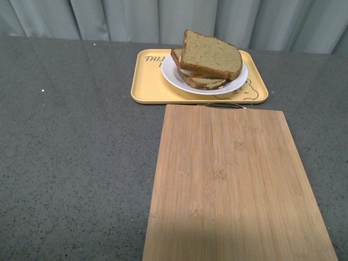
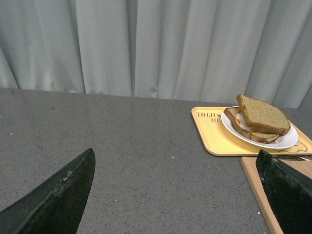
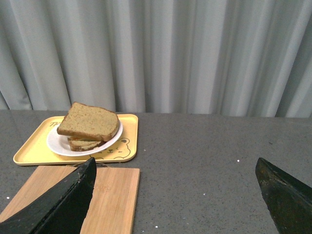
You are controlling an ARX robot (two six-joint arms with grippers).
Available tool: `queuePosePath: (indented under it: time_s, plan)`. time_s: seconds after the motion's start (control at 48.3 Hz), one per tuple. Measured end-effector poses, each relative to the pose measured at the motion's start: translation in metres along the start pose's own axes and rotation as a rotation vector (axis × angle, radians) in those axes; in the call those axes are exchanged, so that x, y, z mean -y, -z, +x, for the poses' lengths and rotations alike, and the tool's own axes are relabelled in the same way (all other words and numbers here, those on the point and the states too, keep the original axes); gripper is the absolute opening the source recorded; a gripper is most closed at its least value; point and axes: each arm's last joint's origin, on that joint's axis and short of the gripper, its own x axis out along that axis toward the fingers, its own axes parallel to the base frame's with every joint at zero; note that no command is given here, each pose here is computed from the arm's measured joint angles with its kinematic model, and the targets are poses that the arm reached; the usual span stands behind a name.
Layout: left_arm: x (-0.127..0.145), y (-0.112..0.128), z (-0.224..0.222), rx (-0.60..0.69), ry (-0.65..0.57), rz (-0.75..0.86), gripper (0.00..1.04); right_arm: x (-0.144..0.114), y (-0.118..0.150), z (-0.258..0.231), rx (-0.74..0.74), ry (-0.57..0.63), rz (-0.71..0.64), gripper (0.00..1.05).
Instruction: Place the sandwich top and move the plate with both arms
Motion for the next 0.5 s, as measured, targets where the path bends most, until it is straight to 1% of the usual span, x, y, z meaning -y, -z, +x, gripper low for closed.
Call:
queuePosePath:
  time_s: [0.497]
  plan:
    - [0.0000, 0.0000, 0.0000, 0.000, 0.000, 0.000, 0.98, 0.0000, 0.0000, 0.0000, 0.000, 0.000, 0.000, 0.95]
